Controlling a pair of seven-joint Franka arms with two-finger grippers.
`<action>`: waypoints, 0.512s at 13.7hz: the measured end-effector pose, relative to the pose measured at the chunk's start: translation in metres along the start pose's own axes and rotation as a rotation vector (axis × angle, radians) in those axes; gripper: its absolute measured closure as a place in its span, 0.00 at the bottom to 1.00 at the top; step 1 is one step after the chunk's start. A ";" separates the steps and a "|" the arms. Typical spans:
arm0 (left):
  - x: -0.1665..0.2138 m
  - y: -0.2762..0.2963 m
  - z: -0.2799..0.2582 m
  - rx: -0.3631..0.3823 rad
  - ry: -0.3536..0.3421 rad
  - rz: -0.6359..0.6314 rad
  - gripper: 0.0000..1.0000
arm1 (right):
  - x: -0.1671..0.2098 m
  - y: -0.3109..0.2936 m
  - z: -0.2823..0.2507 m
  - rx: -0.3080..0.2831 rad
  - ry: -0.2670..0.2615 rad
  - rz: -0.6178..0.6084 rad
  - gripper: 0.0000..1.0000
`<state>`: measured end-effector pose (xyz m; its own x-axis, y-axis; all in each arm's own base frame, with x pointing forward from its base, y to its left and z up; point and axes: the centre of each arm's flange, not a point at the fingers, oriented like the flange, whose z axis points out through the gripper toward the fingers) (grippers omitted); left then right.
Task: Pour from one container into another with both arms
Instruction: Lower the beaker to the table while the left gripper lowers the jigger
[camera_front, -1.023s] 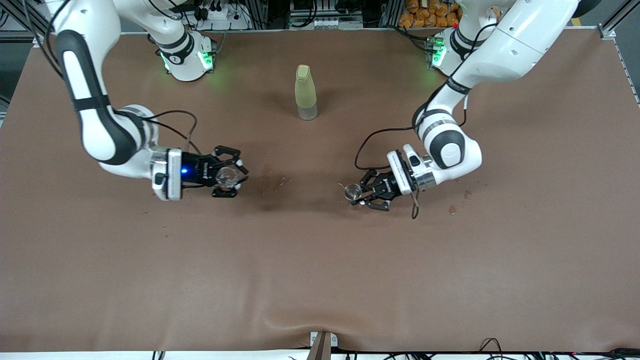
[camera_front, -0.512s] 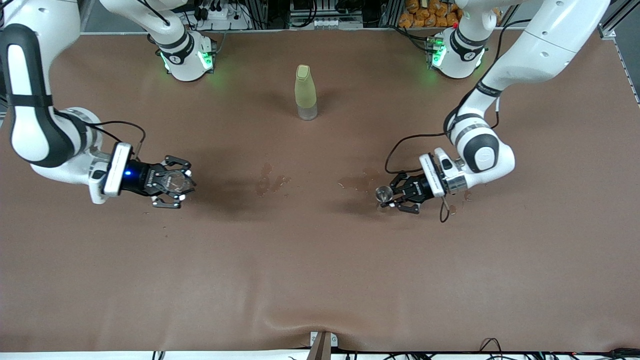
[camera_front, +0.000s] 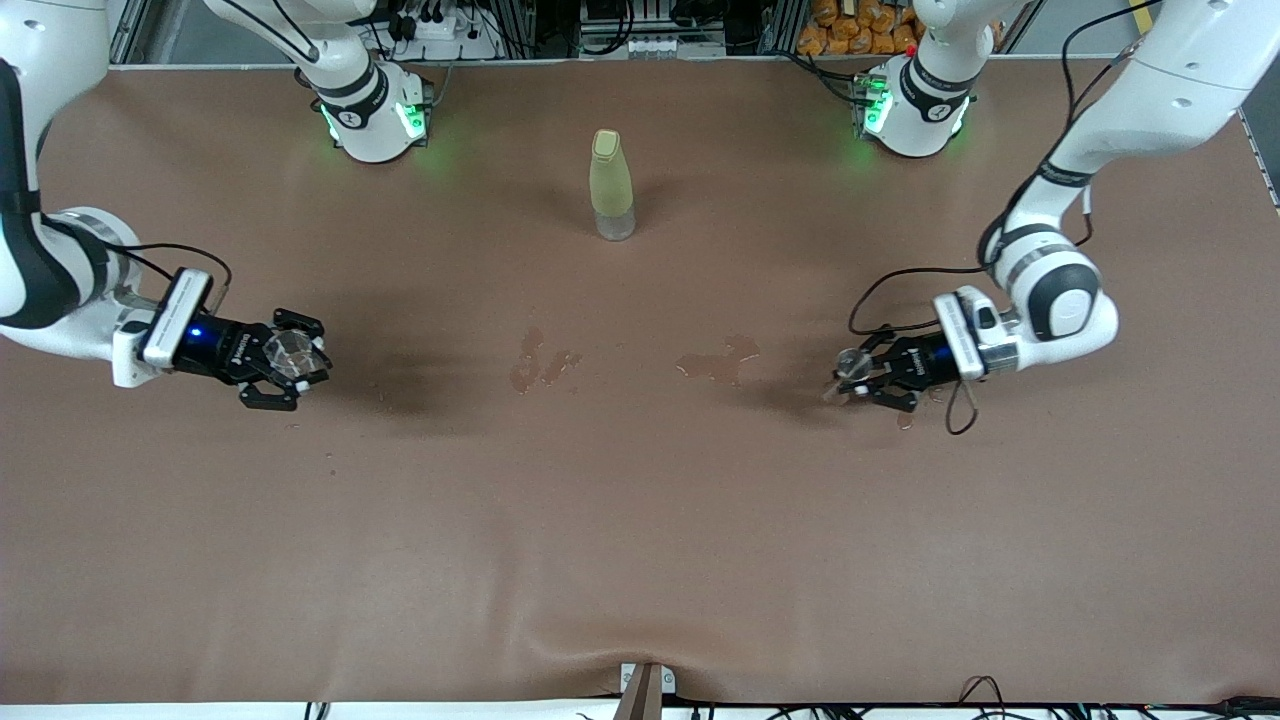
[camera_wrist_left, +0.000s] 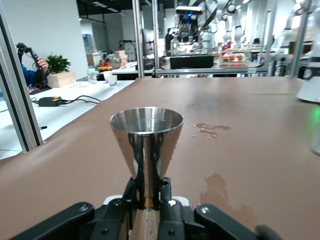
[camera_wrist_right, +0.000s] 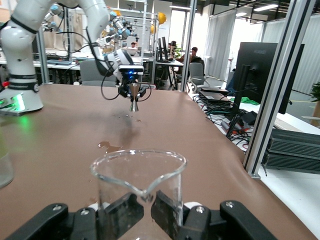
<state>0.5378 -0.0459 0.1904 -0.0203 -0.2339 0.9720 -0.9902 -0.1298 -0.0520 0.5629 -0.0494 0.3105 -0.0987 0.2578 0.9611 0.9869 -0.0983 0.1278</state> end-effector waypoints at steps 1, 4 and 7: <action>-0.004 0.001 -0.019 -0.013 0.000 0.003 0.79 | -0.010 -0.004 -0.005 0.008 0.010 -0.007 0.85; -0.021 0.006 -0.072 -0.027 -0.024 0.004 0.79 | -0.049 -0.017 -0.003 0.028 0.039 -0.010 0.85; -0.040 0.017 -0.110 -0.025 -0.056 -0.010 0.79 | -0.083 -0.030 0.005 0.051 0.061 -0.026 0.85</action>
<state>0.5071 0.0669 0.1761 -0.0029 -0.2863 0.9581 -0.9934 -0.1086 -0.0355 0.5419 -0.0637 0.2253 -0.1303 0.2005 0.9710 0.9890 -0.0430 0.1416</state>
